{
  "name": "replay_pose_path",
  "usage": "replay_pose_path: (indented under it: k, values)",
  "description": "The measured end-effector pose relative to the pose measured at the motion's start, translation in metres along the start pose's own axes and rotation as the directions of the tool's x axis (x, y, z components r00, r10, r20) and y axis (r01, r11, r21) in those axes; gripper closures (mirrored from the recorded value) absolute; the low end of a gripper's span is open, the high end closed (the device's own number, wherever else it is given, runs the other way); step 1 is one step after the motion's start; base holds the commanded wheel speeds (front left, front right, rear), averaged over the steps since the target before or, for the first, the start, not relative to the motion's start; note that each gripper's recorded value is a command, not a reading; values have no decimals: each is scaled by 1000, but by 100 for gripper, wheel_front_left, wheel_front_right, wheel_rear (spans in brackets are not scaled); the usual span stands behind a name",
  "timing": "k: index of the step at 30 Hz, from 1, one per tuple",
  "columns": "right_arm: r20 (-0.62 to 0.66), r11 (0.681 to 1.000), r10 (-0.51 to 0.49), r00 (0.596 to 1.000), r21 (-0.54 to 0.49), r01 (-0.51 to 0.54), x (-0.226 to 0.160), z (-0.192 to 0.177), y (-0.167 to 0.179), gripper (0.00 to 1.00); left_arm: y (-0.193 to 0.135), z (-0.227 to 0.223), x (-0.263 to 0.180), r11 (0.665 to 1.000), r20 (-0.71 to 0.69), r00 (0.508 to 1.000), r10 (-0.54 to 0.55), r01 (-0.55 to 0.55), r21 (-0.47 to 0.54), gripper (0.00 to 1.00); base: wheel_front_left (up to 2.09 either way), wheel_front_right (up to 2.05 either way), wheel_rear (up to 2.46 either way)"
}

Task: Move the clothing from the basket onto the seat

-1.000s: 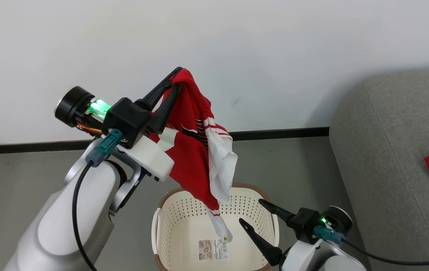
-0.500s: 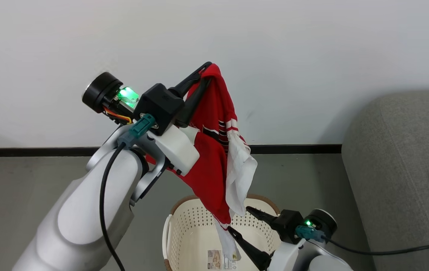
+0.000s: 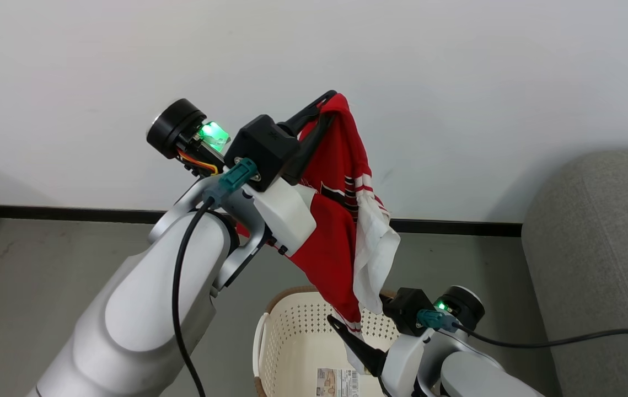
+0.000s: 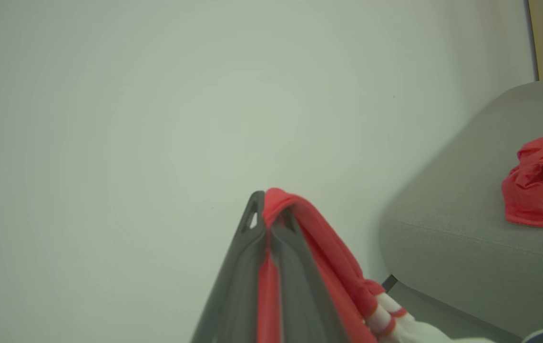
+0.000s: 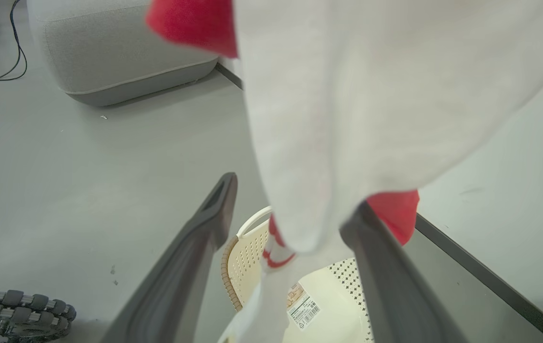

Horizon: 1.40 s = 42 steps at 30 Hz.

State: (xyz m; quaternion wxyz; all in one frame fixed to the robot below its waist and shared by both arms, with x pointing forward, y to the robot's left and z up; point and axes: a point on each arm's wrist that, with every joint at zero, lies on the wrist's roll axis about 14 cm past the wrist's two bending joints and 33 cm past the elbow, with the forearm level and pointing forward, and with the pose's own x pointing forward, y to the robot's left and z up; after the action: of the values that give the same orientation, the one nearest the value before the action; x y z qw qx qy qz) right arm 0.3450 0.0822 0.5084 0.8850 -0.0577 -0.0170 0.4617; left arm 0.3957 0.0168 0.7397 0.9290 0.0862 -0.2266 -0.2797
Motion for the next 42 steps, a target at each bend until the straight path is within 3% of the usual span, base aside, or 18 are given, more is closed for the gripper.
replay_pose_path:
  k: [2, 4, 5, 7, 17, 25, 38, 42]
  values:
    - [-10, 1000, 2, 1000, -11, -3, 2, -2, -2, 1, 1, 1, 0, 1000, 0, 1000, 2, -2, -2, 100, 0, 0, 0]
    - [-20, 1000, 2, 1000, -16, -3, 3, -4, -3, 53, 2, 2, -1, 1000, 2, 1000, 5, -5, -1, 100, 0, 0, 0]
    - [-24, 1000, 0, 1000, -14, 0, 3, -6, -4, 63, 3, 4, -1, 1000, 4, 1000, 7, -7, 2, 100, 0, 0, 0]
    - [-25, 1000, -11, 1000, -12, 11, 4, -6, -8, 100, 5, 4, -1, 1000, 5, 1000, 12, -12, 4, 100, 0, 0, 0]
    - [2, 998, -69, 998, 11, 69, 6, 2, -29, 100, 21, -14, -2, 998, -41, 998, 57, -58, -22, 100, 0, 0, 0]
    - [30, 982, -185, 982, 40, 184, -12, 7, -64, 100, 44, -56, -16, 988, -146, 980, 137, -146, -56, 100, 0, 0, 0]
    - [87, 917, -397, 914, 80, 391, -64, 18, -126, 100, 32, -98, -27, 970, -214, 966, 142, -178, -163, 100, 0, 0, 0]
    - [143, 879, -476, 868, 103, 465, -82, 35, -151, 100, 18, -107, -28, 955, -220, 968, 124, -176, -237, 100, 0, 0, 0]
